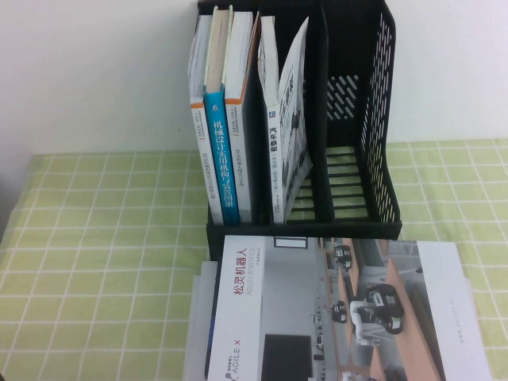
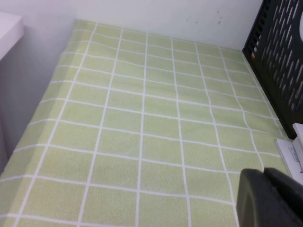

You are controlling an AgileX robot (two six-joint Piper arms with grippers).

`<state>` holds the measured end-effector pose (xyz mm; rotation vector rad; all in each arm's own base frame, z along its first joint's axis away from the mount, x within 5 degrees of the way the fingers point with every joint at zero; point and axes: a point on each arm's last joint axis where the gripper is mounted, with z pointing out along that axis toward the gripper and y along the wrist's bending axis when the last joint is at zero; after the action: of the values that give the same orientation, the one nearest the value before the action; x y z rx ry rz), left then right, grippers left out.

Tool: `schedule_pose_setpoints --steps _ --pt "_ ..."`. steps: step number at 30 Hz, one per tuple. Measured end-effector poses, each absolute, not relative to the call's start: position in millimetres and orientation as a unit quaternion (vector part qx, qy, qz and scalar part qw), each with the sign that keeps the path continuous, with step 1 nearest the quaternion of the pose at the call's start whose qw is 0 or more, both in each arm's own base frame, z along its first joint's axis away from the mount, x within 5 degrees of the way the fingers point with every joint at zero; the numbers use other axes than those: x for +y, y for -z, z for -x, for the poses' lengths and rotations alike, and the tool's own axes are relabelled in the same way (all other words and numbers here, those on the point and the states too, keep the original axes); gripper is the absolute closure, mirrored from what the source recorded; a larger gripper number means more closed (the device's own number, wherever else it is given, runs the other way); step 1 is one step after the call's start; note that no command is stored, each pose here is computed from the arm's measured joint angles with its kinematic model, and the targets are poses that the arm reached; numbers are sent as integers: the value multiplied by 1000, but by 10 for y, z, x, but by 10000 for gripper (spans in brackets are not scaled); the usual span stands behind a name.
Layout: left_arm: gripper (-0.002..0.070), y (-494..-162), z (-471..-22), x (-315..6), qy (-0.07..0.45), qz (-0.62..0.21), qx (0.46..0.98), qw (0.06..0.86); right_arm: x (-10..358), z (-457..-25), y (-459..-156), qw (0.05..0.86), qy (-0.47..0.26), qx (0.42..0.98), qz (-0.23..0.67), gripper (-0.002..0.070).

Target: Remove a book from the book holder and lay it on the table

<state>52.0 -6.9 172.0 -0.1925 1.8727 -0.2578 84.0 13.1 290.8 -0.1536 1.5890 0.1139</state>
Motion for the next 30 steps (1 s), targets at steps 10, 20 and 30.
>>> schedule_pose_setpoints --steps 10,20,30 --pt "678 -1720 -520 -69 110 82 802 582 78 -531 -2636 676 -6 725 132 678" --pt "677 -1720 -520 -69 110 82 802 582 53 -505 -2157 673 7 737 61 678" --pt "678 -1720 -520 -69 110 82 802 582 67 -551 -1823 642 -8 764 57 678"
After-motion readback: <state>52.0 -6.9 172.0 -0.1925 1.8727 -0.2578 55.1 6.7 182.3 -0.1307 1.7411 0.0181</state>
